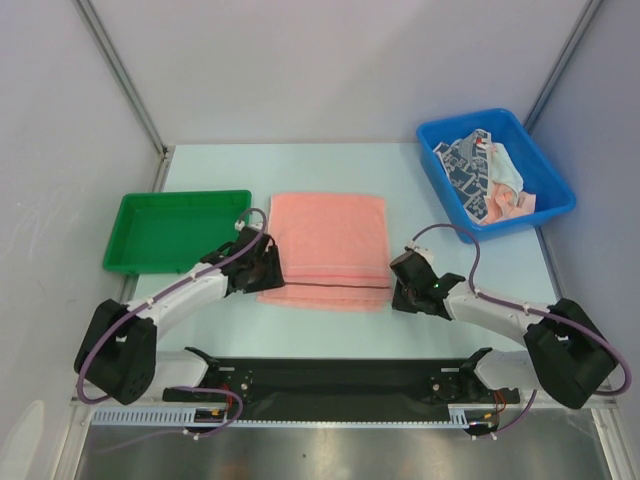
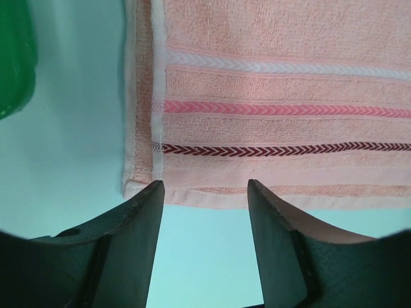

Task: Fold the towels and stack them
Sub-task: Fold the towel

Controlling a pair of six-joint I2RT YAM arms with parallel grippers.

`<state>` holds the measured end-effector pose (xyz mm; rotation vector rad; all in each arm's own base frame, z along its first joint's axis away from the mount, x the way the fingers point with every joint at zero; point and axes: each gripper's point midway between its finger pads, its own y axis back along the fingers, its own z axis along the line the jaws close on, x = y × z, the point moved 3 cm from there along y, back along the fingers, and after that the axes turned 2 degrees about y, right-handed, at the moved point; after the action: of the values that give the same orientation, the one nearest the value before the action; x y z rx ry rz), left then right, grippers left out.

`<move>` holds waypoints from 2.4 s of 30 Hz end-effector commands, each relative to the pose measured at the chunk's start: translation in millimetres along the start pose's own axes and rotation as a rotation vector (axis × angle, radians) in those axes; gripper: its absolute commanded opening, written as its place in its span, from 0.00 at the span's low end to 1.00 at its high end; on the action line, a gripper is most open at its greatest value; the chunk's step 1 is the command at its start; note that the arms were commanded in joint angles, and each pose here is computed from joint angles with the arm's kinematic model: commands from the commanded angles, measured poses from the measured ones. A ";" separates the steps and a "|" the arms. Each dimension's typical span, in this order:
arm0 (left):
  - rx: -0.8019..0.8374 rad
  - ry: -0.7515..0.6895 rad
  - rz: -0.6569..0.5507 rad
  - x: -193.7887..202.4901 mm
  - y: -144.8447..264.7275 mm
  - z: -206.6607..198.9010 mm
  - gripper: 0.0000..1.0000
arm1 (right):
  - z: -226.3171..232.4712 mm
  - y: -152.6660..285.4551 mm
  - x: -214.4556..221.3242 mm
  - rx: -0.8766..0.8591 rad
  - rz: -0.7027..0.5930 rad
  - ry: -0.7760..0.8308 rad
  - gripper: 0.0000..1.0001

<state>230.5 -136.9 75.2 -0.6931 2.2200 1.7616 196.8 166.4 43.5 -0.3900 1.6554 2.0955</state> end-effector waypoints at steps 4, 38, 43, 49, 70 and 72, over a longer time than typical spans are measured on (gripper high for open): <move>0.053 -0.012 -0.002 7.5 -0.8 -4.2 0.58 | -16.4 24.0 -11.2 0.069 -0.082 -0.022 0.15; -0.123 0.005 0.011 8.6 -16.5 21.1 0.31 | 3.7 -2.8 -27.4 -0.075 -0.043 -0.009 0.31; -0.131 0.001 0.015 8.6 -19.5 21.8 0.34 | 5.2 -3.9 -23.0 -0.077 -0.035 -0.003 0.31; -0.131 0.001 0.015 6.4 -18.5 20.2 0.17 | 2.9 -8.8 -20.3 -0.052 -0.029 0.002 0.32; -0.130 -0.008 0.024 -12.2 -3.5 6.9 0.00 | 16.7 -6.9 -28.4 -0.088 -0.041 0.016 0.00; -0.129 -0.020 0.012 -21.6 0.4 2.1 0.00 | 20.6 -1.3 -33.2 -0.098 -0.043 0.029 0.00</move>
<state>233.0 -126.9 65.5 -0.6623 2.1526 1.9445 219.7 174.0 45.2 -0.4283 1.5777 2.1470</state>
